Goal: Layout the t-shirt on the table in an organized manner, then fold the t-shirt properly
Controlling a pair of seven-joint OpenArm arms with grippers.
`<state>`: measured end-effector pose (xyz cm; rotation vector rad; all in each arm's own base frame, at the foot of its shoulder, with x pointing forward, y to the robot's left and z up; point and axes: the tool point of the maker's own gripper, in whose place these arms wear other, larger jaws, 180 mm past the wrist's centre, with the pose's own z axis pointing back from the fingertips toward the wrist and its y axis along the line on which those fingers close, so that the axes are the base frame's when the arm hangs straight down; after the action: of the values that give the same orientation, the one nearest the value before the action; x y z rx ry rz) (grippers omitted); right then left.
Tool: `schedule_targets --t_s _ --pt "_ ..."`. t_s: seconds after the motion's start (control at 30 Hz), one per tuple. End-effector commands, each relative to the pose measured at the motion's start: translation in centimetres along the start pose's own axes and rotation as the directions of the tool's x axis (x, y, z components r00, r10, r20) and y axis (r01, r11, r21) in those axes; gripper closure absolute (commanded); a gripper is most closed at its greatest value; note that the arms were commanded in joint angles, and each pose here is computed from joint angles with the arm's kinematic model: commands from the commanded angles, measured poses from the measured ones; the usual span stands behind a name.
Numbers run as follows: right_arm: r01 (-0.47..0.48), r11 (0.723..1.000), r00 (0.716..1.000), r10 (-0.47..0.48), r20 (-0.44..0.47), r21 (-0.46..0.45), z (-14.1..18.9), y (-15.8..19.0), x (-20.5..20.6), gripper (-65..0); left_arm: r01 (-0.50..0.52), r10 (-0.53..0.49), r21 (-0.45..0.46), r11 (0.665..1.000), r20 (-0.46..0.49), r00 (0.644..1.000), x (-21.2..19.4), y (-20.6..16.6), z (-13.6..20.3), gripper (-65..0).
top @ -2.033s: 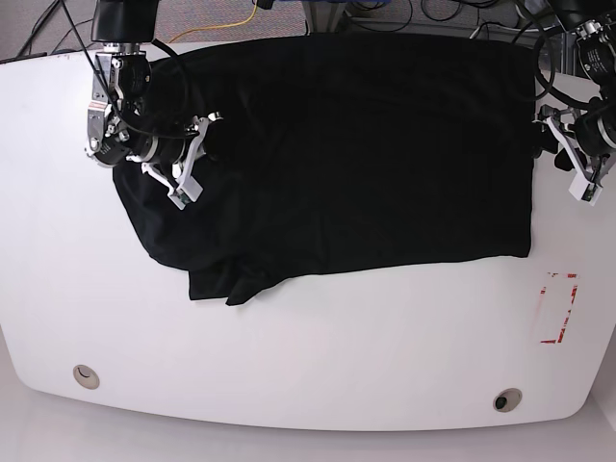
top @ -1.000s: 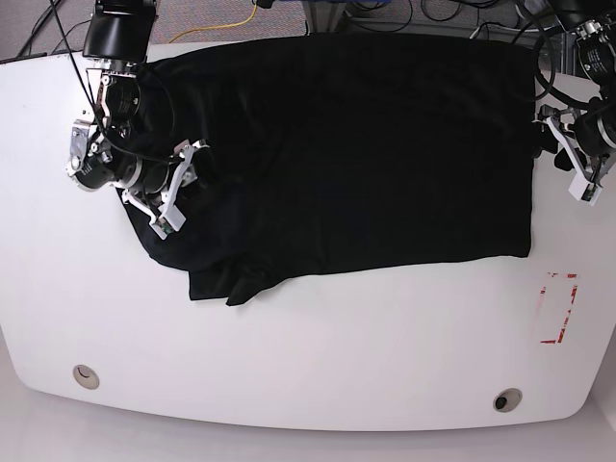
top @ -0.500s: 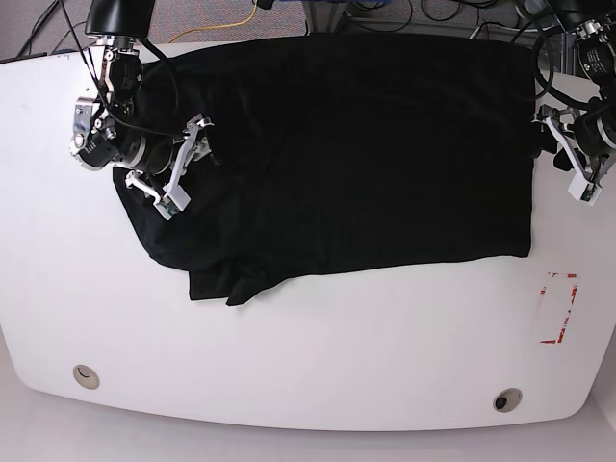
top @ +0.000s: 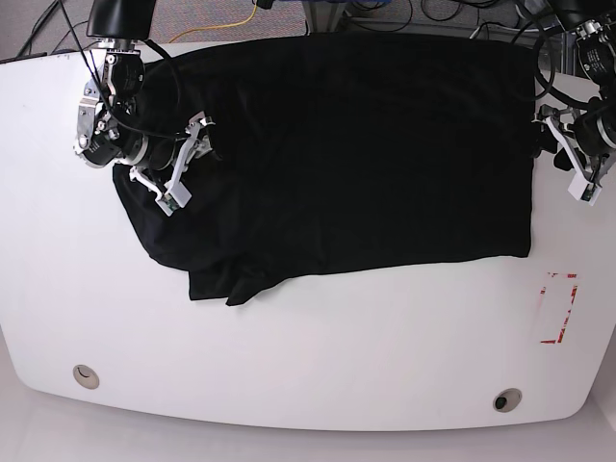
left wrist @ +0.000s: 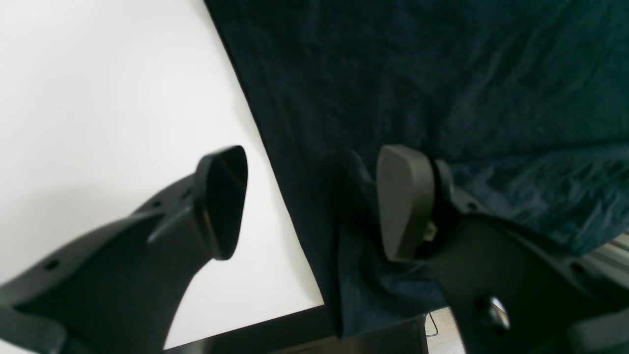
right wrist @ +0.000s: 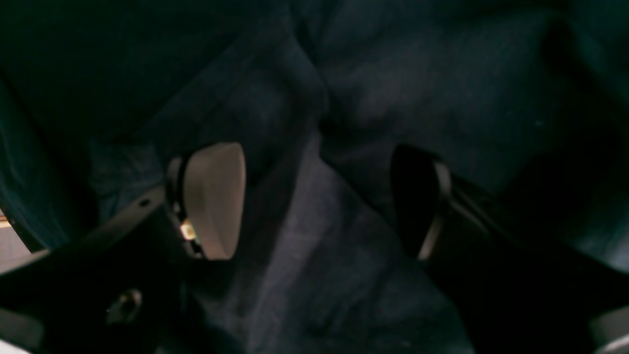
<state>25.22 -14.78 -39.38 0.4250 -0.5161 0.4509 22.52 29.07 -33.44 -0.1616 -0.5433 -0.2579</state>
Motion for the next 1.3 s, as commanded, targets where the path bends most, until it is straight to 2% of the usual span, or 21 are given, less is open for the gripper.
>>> schedule_targets --t_s 0.0,0.27,0.6,0.7,0.83,0.87,0.9,1.27 --pt "-0.026 0.999 0.999 0.027 0.017 -0.033 0.5 -0.7 0.9 -43.8 0.022 -0.023 0.012 1.0 0.029 0.999 1.0 0.4 0.7 -39.2" --pt "-0.052 0.998 0.998 0.052 -0.018 -0.026 -0.7 0.4 0.5 -43.8 0.021 -0.022 0.014 1.0 0.029 0.999 1.0 0.4 0.7 -39.2" --pt "-0.053 0.998 0.999 0.052 -0.014 -0.023 -0.8 0.5 0.7 -43.3 0.022 -0.022 0.014 1.0 0.029 0.999 0.9 0.5 0.7 -39.2" --pt "-0.052 0.998 0.999 0.052 -0.014 -0.025 -0.8 0.5 0.7 -36.5 0.022 -0.022 0.014 1.0 0.029 0.999 0.9 0.5 0.7 -39.2" --pt "-0.052 0.998 0.999 0.052 -0.011 -0.025 -0.8 0.4 0.8 -12.7 0.022 -0.022 0.014 1.0 0.029 0.999 0.9 0.5 0.7 -39.2" --pt "-0.055 0.998 0.999 0.055 -0.001 -0.027 -0.7 0.4 1.1 -4.3 0.022 -0.022 0.014 1.0 0.029 0.999 0.9 0.5 0.7 -39.2" --pt "-0.055 0.998 0.998 0.055 0.001 -0.026 -0.8 0.4 1.2 0.0 0.022 -0.022 0.014 1.0 0.029 0.999 0.9 0.5 0.7 -39.2" --pt "-0.043 0.999 0.999 0.043 -0.002 -0.026 -0.9 0.2 1.0 0.0 0.022 -0.022 0.014 1.0 0.029 0.999 0.9 0.5 0.7 -39.2"
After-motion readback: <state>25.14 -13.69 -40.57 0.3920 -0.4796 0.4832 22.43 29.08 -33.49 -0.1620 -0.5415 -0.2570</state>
